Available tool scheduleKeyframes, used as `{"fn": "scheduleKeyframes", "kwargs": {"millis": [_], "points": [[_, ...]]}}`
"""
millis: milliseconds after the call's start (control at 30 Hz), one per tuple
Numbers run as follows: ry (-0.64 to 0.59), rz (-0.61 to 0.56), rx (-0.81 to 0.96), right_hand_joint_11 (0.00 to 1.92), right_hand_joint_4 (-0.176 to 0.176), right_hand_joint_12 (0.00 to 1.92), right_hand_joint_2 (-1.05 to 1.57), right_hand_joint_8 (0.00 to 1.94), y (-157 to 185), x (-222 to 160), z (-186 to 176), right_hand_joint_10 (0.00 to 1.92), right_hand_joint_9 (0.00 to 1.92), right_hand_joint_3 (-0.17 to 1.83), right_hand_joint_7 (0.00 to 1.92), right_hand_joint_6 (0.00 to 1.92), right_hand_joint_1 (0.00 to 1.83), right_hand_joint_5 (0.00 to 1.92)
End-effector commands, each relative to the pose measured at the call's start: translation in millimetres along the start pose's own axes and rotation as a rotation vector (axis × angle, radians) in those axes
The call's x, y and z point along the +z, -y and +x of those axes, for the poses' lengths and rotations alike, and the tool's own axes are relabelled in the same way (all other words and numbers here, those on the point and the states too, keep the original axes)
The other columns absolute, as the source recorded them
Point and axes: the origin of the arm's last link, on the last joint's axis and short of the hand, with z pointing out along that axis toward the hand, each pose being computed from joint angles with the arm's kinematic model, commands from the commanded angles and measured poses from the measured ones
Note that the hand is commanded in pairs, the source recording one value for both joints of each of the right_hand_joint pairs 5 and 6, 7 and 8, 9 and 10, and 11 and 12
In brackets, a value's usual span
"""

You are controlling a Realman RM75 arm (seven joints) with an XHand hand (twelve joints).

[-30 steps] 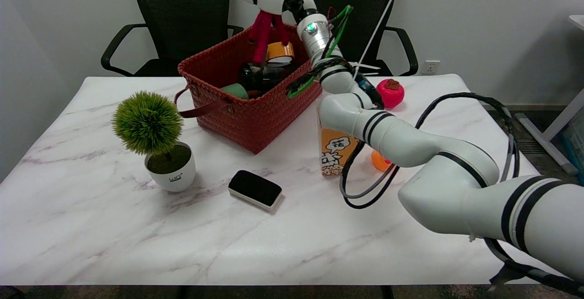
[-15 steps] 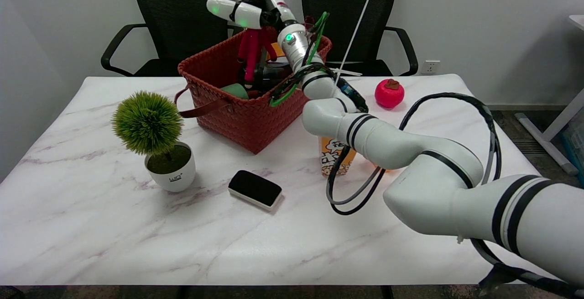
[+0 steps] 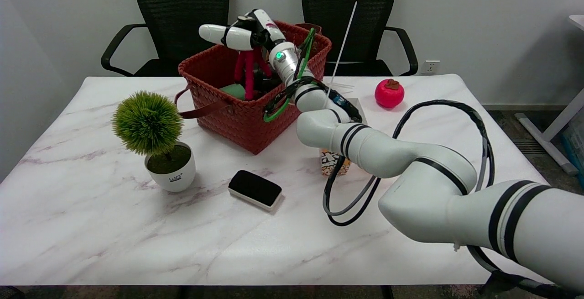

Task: Place the flexible tripod into the brown storage basket.

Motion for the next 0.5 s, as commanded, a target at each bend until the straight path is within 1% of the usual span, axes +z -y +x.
{"fn": "scheduleKeyframes", "kwargs": {"millis": [33,233,333,367,400,433,467,500], "points": [[0.057,-0.066,-0.015,1.43,0.0,1.43,0.63,1.46,-16.8,-9.3,-18.7,1.44,1.44,-0.17,1.46,1.62,0.71,1.62],[0.044,-0.06,-0.011,1.42,0.0,1.42,0.63,1.45,-15.2,-7.7,-14.8,1.43,1.43,-0.17,1.45,1.64,0.71,1.64],[0.041,-0.056,-0.011,1.37,0.0,1.37,0.63,1.43,-14.0,-7.0,-13.5,1.41,1.41,-0.17,1.43,1.62,0.71,1.62],[0.04,-0.056,-0.012,1.27,0.0,1.27,0.63,1.38,-14.2,-6.9,-12.7,1.34,1.34,-0.17,1.38,1.54,0.71,1.54],[0.039,-0.054,-0.014,1.16,0.0,1.16,0.62,1.3,-13.9,-6.7,-12.0,1.27,1.27,-0.17,1.3,1.41,0.7,1.41],[0.037,-0.051,-0.014,1.08,0.0,1.08,0.62,1.26,-13.0,-6.3,-11.3,1.22,1.22,-0.17,1.26,1.31,0.7,1.31],[0.036,-0.049,-0.013,0.95,0.0,0.95,0.6,1.18,-12.4,-6.1,-11.1,1.11,1.11,-0.17,1.18,1.08,0.71,1.08],[0.035,-0.046,-0.014,0.91,0.0,0.91,0.59,1.15,-12.1,-5.9,-10.4,1.07,1.07,-0.17,1.15,0.98,0.71,0.98]]}}
